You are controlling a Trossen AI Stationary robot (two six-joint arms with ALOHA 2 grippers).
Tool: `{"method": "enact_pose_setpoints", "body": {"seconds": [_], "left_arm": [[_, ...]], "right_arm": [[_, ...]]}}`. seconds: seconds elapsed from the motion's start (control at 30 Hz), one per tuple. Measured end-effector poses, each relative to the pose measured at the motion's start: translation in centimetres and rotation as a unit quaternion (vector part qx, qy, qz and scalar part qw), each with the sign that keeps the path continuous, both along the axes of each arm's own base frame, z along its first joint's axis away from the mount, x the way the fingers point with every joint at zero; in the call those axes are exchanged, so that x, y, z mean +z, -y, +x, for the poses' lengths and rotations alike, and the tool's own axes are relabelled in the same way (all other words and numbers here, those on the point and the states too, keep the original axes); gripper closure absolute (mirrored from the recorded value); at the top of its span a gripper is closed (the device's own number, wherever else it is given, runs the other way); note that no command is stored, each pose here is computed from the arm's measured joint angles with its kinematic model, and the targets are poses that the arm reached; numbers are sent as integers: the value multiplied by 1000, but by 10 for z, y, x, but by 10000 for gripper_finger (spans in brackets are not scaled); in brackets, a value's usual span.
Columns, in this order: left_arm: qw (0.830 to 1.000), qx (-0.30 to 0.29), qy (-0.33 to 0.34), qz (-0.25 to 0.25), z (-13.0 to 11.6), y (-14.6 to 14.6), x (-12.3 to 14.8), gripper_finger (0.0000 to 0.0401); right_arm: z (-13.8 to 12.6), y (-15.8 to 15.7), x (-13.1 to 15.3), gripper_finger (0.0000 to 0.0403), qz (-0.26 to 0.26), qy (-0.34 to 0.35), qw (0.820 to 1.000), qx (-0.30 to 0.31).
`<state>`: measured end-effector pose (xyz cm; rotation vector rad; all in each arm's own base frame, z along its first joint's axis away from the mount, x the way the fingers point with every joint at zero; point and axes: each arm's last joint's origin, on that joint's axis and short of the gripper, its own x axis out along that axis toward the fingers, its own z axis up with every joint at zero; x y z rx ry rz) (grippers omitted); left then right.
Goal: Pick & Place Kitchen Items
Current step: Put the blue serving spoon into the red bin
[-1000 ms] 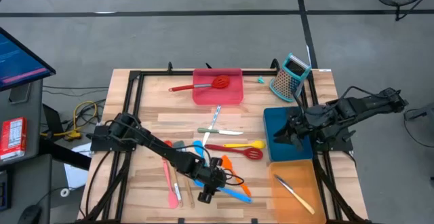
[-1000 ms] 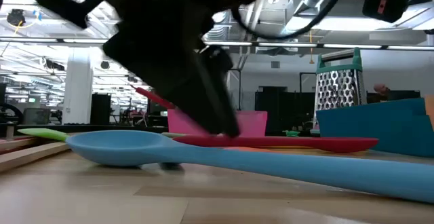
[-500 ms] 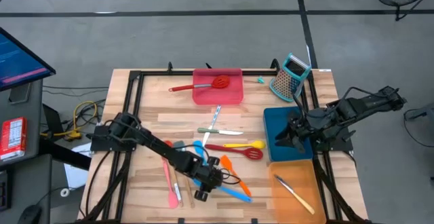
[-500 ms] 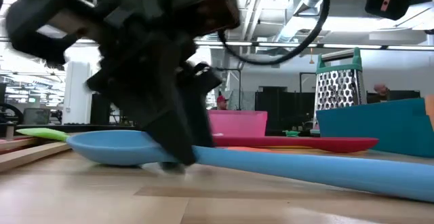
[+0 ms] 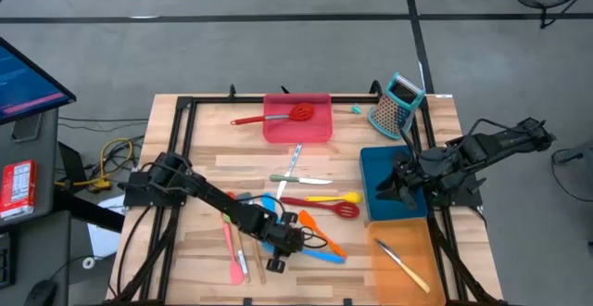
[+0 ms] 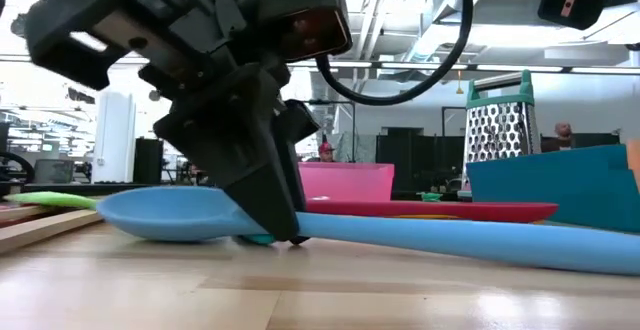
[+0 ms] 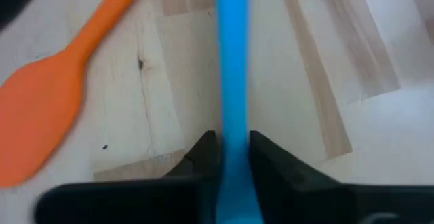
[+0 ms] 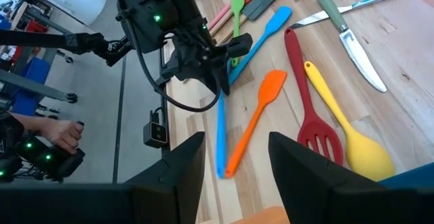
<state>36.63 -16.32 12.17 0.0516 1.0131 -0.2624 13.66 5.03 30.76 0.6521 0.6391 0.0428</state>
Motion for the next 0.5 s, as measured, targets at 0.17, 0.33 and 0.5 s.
{"method": "enact_pose_setpoints", "body": {"seconds": [0.17, 0.33, 0.5], "left_arm": [[1000, 19, 3, -15, 3, -6, 5, 384], [998, 46, 30, -20, 2, -15, 28, 394], [991, 79, 92, -56, -4, -24, 77, 396]], "right_arm": [[0, 0, 0, 242, -1, 0, 1000, 0], [-1, 1, 3, 242, 4, 14, 1000, 1], [-7, 3, 14, 242, 13, 68, 998, 6]]}}
